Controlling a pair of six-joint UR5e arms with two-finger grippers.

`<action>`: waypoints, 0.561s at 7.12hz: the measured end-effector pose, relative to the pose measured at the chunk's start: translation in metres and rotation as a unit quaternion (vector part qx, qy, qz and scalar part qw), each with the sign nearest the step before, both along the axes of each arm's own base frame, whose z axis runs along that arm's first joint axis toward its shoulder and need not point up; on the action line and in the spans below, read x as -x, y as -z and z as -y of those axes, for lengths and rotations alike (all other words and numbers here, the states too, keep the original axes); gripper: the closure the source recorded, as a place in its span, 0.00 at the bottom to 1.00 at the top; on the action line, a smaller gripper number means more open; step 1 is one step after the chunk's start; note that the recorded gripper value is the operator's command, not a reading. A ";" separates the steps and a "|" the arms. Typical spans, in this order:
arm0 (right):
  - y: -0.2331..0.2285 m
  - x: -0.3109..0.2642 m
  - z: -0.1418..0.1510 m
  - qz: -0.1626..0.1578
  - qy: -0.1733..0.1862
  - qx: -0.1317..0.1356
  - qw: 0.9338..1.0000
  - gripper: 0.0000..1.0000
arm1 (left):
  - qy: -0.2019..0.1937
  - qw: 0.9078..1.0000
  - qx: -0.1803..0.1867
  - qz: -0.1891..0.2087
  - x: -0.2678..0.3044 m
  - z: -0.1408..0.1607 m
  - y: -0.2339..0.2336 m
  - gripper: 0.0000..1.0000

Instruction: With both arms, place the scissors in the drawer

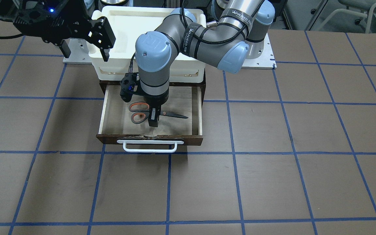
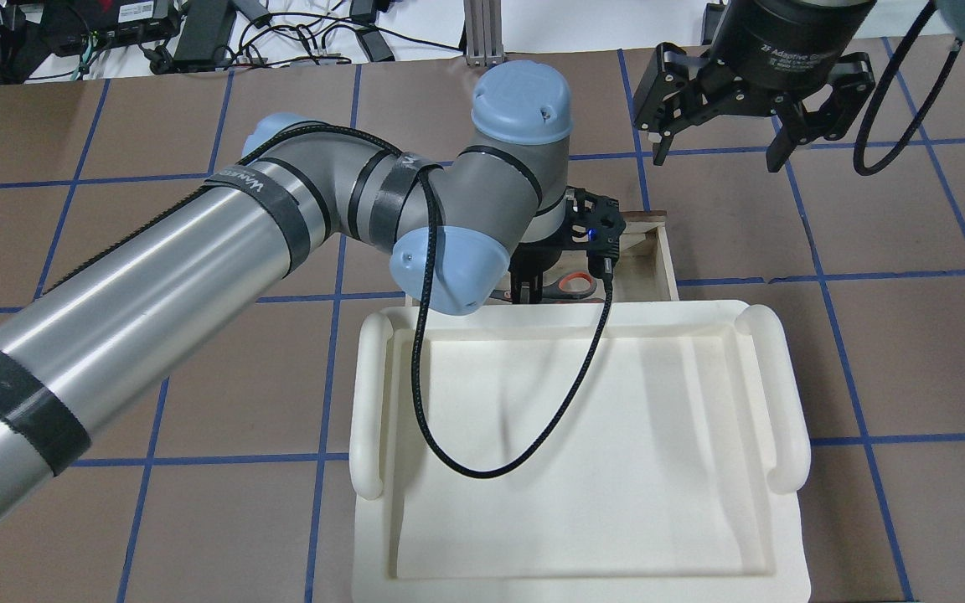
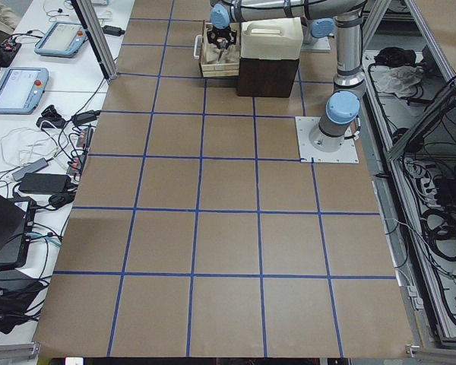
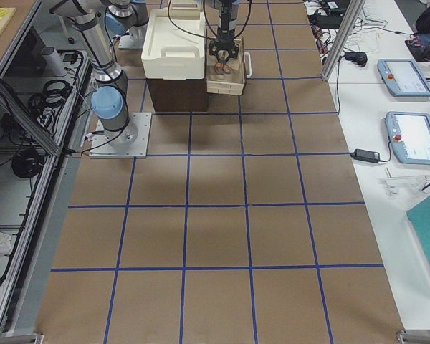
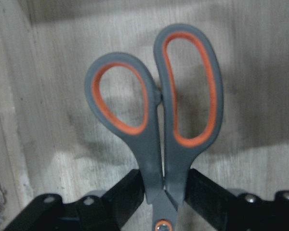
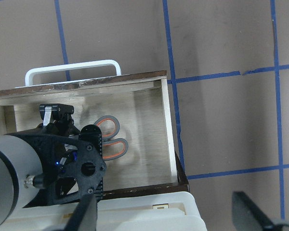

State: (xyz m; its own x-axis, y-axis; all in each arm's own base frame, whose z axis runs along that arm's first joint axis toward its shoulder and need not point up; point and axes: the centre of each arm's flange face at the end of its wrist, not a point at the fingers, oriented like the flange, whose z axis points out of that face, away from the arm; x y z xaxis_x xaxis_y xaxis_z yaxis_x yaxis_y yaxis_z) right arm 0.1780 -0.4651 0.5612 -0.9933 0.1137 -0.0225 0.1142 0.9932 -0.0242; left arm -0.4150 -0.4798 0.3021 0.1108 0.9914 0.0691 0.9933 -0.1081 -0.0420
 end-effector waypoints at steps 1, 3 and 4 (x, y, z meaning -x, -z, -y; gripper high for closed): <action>0.000 0.000 0.000 0.000 0.000 0.000 1.000 0.00 | -0.001 1.000 0.001 0.000 0.000 0.000 0.001 0.10; 0.001 0.000 0.001 0.000 -0.002 -0.001 1.000 0.00 | -0.005 1.000 0.007 -0.002 -0.001 -0.001 -0.007 0.10; 0.001 0.000 0.001 0.000 -0.004 -0.001 1.000 0.00 | -0.009 1.000 0.014 -0.006 -0.005 0.000 -0.018 0.10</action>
State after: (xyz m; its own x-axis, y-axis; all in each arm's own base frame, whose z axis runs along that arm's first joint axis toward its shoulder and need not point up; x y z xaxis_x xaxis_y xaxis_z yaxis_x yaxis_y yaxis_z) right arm 0.1781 -0.4658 0.5600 -0.9942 0.1054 -0.0220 0.1059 0.9941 -0.0229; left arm -0.4097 -0.4797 0.3197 0.0930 0.9948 0.0405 0.9945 -0.0909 -0.0512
